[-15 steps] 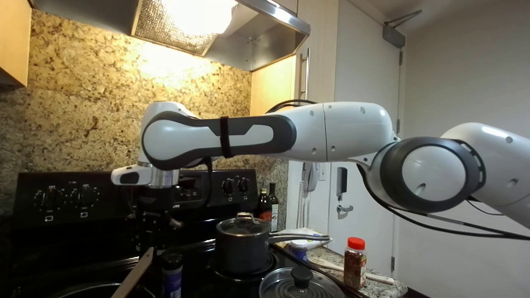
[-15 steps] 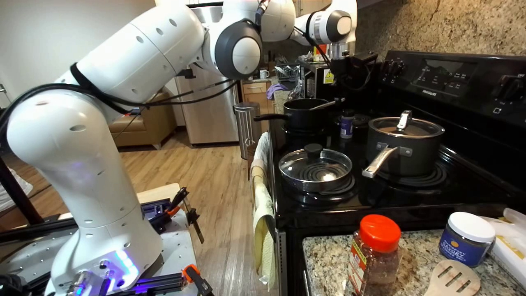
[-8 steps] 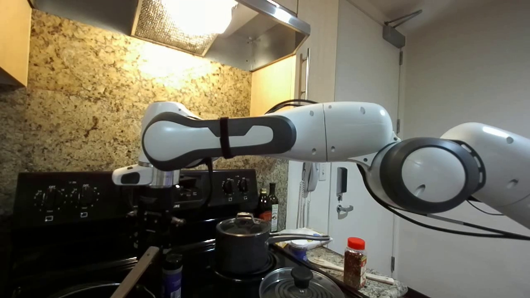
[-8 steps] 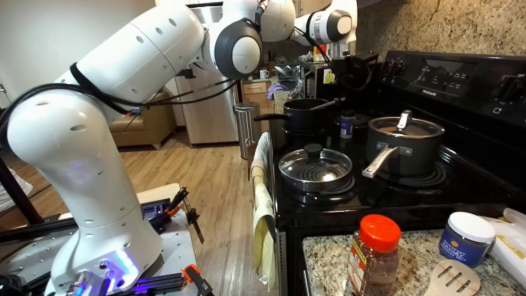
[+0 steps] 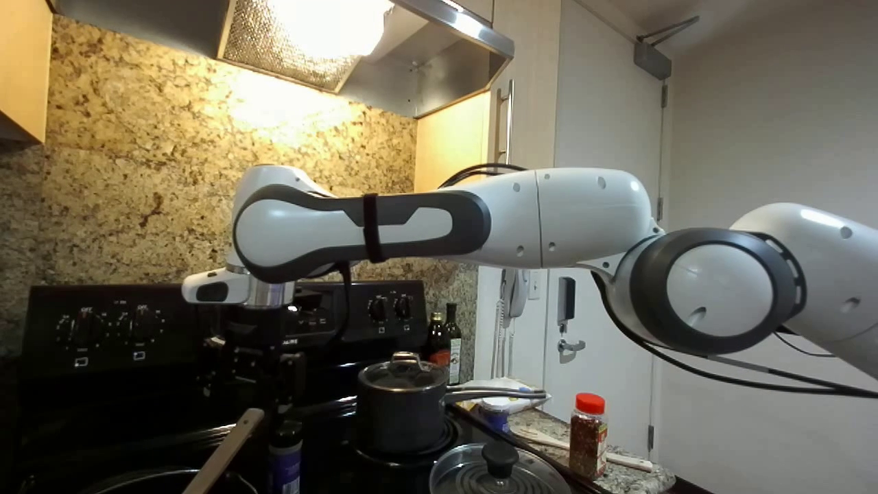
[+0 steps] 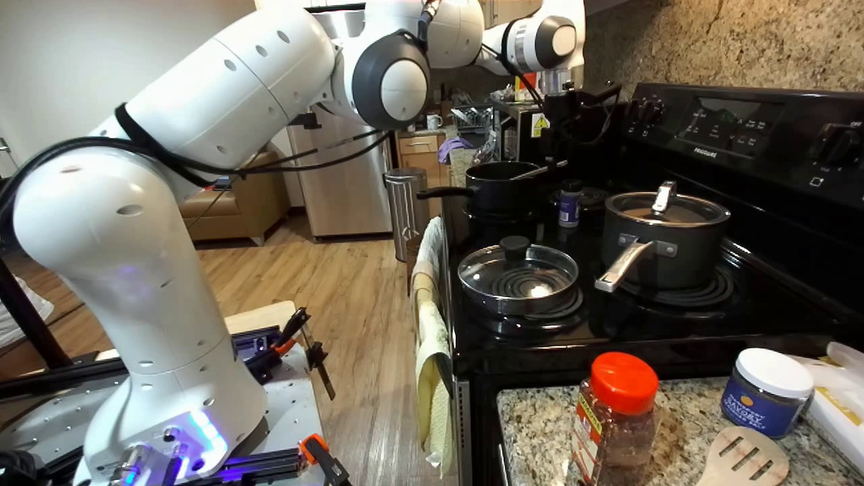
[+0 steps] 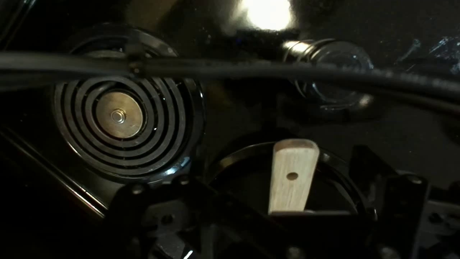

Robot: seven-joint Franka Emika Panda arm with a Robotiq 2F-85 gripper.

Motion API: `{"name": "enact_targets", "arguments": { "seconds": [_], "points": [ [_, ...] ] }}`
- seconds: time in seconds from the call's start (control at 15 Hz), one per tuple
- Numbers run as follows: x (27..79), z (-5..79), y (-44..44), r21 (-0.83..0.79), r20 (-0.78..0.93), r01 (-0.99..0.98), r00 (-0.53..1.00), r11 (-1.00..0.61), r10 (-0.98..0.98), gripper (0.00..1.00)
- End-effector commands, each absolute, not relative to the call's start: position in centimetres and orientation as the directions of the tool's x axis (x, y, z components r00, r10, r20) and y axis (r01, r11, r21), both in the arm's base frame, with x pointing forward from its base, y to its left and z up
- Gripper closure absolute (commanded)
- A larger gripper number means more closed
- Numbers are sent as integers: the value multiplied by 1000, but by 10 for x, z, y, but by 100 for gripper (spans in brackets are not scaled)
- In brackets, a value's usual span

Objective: Move the bottle with the orange lid from the stove and put it on the counter top then remove the wooden spoon from inside the left pot and put it on the pot

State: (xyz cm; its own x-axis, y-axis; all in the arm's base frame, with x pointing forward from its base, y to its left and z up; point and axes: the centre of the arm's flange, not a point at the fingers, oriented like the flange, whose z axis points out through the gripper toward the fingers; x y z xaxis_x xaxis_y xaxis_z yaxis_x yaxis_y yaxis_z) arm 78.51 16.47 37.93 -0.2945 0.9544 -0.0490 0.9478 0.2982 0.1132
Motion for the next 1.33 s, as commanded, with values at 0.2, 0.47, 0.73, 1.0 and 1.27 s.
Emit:
{"name": "enact_targets", "arguments": {
  "seconds": [0.2, 0.47, 0.73, 1.0, 1.27],
  "points": [
    [806, 384, 175, 160, -65, 937, -305, 312, 950, 31],
    [805, 383, 177, 156, -63, 936, -308, 314, 949, 58],
    [805, 386, 175, 151, -56, 936, -312, 317, 949, 85],
    [801, 398, 169, 144, -60, 939, -307, 312, 950, 86],
    [794, 418, 161, 144, -67, 942, -298, 305, 952, 86]
  ]
}}
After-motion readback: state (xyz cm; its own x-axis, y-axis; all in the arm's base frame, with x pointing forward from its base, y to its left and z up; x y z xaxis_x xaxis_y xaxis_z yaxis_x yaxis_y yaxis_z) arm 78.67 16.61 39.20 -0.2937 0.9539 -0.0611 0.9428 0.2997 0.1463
